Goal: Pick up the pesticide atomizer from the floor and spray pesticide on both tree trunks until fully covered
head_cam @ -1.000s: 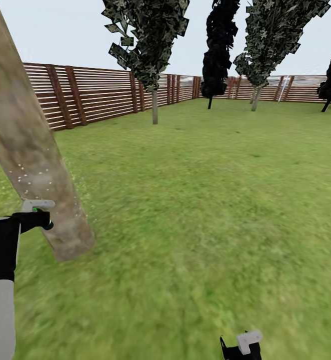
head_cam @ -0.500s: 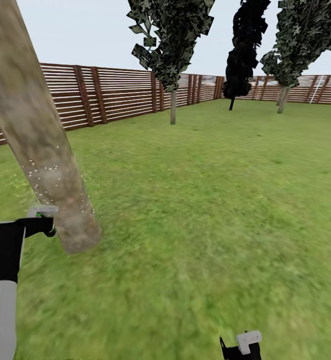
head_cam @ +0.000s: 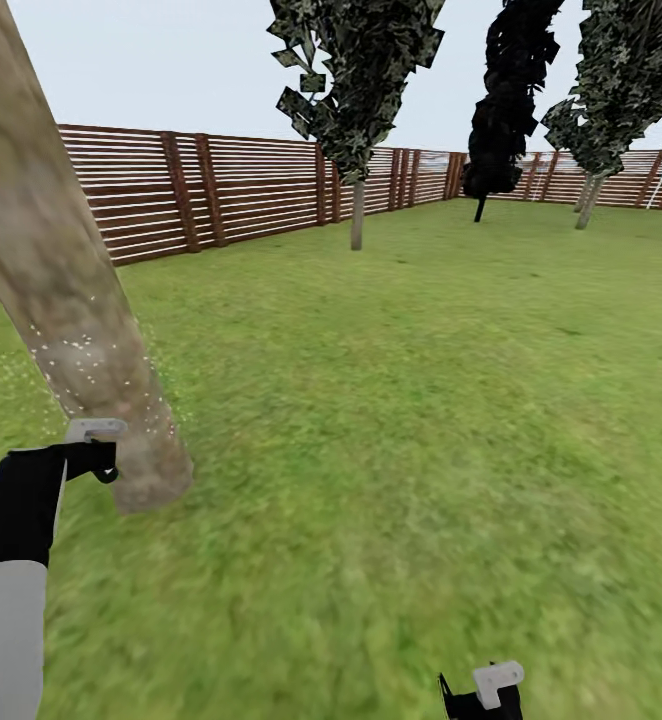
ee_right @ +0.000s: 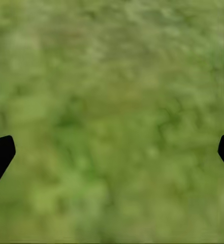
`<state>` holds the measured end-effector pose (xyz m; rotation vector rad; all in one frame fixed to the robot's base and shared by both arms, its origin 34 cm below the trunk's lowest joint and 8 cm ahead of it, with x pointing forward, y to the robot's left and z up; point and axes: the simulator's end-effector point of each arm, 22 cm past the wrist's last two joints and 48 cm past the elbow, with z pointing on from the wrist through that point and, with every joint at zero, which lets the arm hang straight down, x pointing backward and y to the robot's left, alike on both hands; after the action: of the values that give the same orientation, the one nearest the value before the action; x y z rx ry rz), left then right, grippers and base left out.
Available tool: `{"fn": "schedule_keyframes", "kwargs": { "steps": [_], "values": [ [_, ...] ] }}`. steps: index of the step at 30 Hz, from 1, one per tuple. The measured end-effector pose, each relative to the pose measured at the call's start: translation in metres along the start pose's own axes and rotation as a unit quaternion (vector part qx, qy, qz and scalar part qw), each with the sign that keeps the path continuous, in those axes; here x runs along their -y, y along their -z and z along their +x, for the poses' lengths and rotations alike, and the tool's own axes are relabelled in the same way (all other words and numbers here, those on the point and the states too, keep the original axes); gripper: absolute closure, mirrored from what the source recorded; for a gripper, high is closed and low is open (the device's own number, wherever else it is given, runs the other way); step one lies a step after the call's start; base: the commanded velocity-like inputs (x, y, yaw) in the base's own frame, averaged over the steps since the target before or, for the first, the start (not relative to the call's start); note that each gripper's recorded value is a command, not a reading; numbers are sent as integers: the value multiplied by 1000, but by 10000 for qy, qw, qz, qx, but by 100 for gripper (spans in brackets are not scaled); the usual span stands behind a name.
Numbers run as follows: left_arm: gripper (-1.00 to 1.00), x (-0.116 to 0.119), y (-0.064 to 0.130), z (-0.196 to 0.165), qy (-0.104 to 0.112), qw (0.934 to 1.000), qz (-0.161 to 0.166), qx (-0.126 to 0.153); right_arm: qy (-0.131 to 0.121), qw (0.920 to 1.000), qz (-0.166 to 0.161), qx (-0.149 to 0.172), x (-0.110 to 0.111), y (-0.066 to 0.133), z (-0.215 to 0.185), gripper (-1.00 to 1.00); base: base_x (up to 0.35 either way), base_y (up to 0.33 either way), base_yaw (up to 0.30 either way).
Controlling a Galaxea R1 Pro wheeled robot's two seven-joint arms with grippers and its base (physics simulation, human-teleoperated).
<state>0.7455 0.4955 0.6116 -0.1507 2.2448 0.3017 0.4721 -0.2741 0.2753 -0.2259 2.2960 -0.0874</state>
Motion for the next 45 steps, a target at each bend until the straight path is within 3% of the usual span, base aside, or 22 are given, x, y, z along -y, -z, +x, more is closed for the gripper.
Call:
{"fn": "schedule_keyframes", "kwargs": {
  "steps": [7,12,15,17,19,25,29,45],
  "values": [
    [100,-2,-1,3,-1,10000,-27,-36,0,10000,0,0,0,0,0,-100,1,-269,145],
    [100,-31,-7,36,38,9982,-496,-336,0,10000,0,0,0,0,0,-100,25,-269,277],
    [100,-19,-12,49,40,9980,-420,-461,-1,10000,0,0,0,0,0,-100,153,-247,278],
    [100,8,-15,51,63,9985,-222,-489,-1,10000,2,-1,0,0,0,-100,238,-184,278],
    [100,11,-15,51,24,9985,-222,-497,0,10000,0,0,0,0,0,-100,274,-149,278],
    [100,-18,-15,59,128,9975,-424,-553,1,10000,-1,0,0,0,0,-100,291,-128,230],
    [100,-7,-16,60,124,9977,-354,-565,0,10000,0,0,0,0,0,-100,251,-171,10],
    [100,-13,-15,60,121,9970,-505,-568,0,10000,0,0,0,0,0,-100,41,-263,46]
  ]
}}
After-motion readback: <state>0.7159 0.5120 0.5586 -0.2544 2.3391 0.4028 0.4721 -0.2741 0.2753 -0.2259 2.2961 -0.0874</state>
